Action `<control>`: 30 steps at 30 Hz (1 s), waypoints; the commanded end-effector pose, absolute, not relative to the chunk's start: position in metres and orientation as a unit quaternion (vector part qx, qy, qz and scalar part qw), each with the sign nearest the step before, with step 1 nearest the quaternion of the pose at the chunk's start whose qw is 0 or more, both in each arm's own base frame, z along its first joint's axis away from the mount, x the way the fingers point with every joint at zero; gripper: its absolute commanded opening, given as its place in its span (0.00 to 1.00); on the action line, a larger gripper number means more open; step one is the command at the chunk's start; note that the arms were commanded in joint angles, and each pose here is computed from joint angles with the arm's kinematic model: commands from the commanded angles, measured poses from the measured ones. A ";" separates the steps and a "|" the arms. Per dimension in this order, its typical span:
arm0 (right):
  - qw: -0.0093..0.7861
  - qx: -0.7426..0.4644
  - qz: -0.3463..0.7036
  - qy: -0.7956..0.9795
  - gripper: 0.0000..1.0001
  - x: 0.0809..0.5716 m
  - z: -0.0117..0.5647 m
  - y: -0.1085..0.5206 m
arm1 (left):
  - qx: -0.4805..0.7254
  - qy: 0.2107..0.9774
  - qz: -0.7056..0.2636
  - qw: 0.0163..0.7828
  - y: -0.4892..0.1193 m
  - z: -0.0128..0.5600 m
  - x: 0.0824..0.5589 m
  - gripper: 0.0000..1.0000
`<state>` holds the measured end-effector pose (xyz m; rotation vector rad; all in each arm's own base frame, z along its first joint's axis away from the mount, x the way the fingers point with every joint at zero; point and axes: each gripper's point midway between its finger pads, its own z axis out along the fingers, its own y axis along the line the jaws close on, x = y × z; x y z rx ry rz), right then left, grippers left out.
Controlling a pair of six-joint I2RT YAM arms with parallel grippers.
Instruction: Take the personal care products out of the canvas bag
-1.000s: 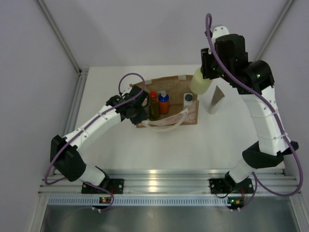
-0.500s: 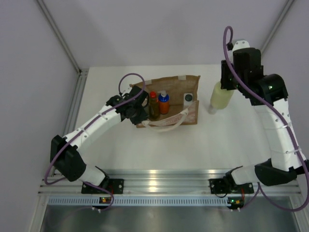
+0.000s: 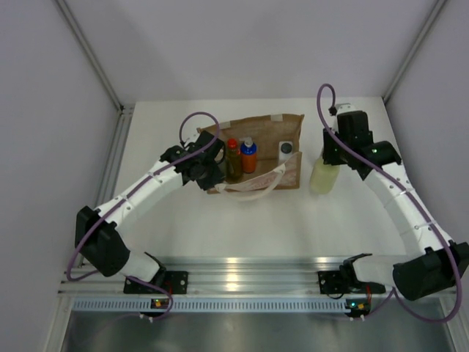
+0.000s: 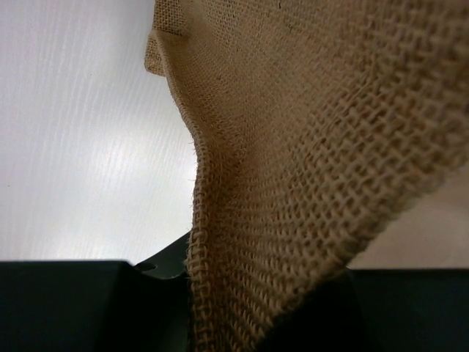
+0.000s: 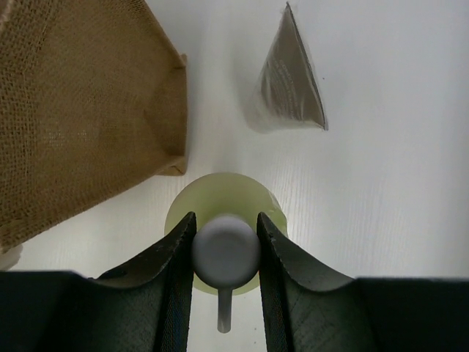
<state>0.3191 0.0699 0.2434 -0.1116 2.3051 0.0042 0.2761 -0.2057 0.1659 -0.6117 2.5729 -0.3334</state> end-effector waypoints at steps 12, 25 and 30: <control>0.554 -0.038 0.061 0.830 0.00 0.358 0.257 0.080 | -0.221 0.939 -0.127 0.231 -0.202 0.169 0.269 0.31; 0.524 -0.056 0.047 0.849 0.19 0.340 0.212 0.075 | -0.221 0.938 -0.128 0.232 -0.203 0.171 0.269 0.31; 0.539 -0.051 0.058 0.838 0.70 0.332 0.224 0.075 | -0.217 0.940 -0.126 0.231 -0.203 0.170 0.269 0.31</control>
